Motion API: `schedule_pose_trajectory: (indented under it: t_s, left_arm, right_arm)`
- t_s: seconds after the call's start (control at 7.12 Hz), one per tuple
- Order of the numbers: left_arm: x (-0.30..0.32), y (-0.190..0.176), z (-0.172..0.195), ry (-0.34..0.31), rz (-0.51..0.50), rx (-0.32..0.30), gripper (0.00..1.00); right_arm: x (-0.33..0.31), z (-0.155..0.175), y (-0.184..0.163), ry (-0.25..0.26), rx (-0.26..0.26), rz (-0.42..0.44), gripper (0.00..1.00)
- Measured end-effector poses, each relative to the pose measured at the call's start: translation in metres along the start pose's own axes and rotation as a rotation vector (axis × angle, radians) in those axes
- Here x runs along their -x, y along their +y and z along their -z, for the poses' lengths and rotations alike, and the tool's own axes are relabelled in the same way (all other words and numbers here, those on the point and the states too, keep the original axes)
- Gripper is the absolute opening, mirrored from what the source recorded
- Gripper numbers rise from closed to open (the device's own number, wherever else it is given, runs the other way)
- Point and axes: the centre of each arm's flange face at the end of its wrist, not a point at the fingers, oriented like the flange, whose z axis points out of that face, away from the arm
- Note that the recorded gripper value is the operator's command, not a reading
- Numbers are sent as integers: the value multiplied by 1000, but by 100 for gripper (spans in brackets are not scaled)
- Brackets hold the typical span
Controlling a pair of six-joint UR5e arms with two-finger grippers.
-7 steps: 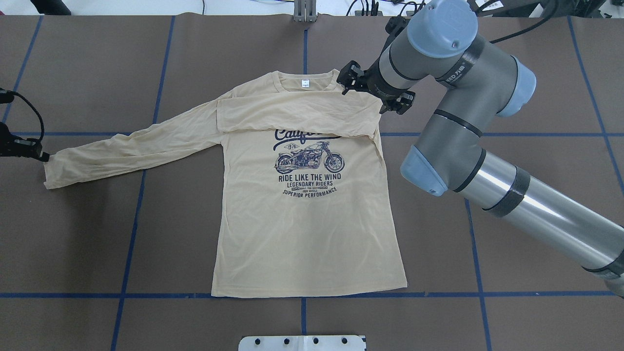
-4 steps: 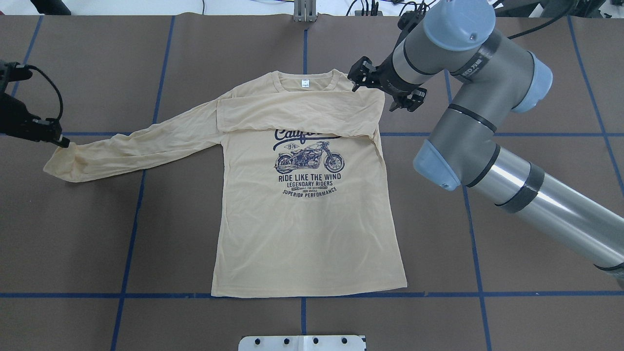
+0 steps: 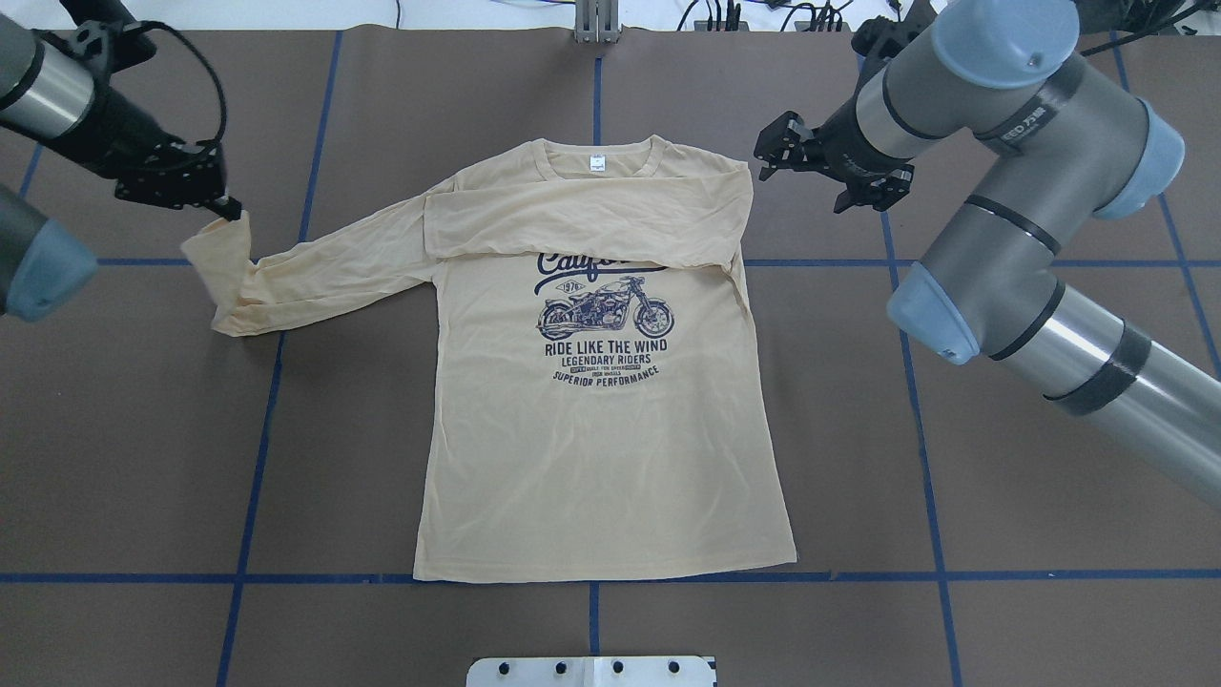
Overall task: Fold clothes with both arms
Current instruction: 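Grasp the other sleeve cuff with the left gripper and carry it toward the collar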
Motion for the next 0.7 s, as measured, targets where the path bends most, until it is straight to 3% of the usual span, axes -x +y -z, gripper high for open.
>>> schedule_pose_trajectory:
  t_s: [0.28, 0.7]
  left_arm:
    - [-116, 26, -16, 69, 82, 18, 0]
    - [-222, 53, -56, 120, 104, -21, 0]
  right_arm:
    - [-64, -2, -20, 63, -13, 75, 100]
    - [-110, 2, -35, 109, -23, 135, 100]
